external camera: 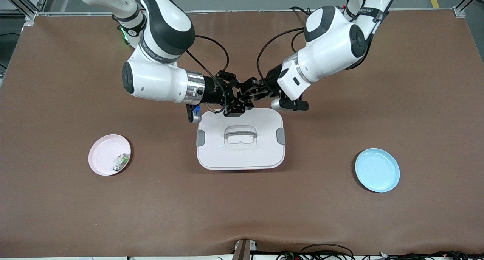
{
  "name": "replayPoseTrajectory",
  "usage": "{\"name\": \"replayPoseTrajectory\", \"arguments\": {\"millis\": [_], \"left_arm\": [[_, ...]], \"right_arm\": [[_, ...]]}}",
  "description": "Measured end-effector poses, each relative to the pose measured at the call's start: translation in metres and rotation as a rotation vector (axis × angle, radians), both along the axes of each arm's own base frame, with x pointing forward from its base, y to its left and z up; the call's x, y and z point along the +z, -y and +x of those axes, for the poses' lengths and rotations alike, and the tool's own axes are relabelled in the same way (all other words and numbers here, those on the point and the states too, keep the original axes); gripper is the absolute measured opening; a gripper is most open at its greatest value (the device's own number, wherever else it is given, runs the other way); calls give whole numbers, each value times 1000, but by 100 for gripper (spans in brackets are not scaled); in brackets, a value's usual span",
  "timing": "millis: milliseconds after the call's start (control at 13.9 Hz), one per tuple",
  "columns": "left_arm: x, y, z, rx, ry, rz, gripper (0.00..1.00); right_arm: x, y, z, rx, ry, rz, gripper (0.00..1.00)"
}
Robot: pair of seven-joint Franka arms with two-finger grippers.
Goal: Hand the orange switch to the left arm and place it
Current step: 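Grasp the orange switch with the left gripper from the right gripper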
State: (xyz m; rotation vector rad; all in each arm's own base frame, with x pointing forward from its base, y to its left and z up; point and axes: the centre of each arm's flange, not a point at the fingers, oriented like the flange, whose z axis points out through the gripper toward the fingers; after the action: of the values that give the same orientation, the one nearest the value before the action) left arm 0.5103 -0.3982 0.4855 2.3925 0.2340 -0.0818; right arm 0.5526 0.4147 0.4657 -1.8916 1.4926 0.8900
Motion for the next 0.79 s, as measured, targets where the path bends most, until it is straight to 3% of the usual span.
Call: {"name": "replayPoseTrajectory", "arguments": {"millis": [288, 575, 791], "left_arm": [[-2, 0, -7, -7, -4, 10, 72], [1, 3, -9, -14, 1, 4, 33], [1, 3, -9, -13, -1, 4, 34]], "right_arm": [[1, 0, 0, 1, 1, 1, 73], [-4, -4, -2, 11, -8, -3, 73], [-4, -3, -2, 11, -9, -3, 73]]}}
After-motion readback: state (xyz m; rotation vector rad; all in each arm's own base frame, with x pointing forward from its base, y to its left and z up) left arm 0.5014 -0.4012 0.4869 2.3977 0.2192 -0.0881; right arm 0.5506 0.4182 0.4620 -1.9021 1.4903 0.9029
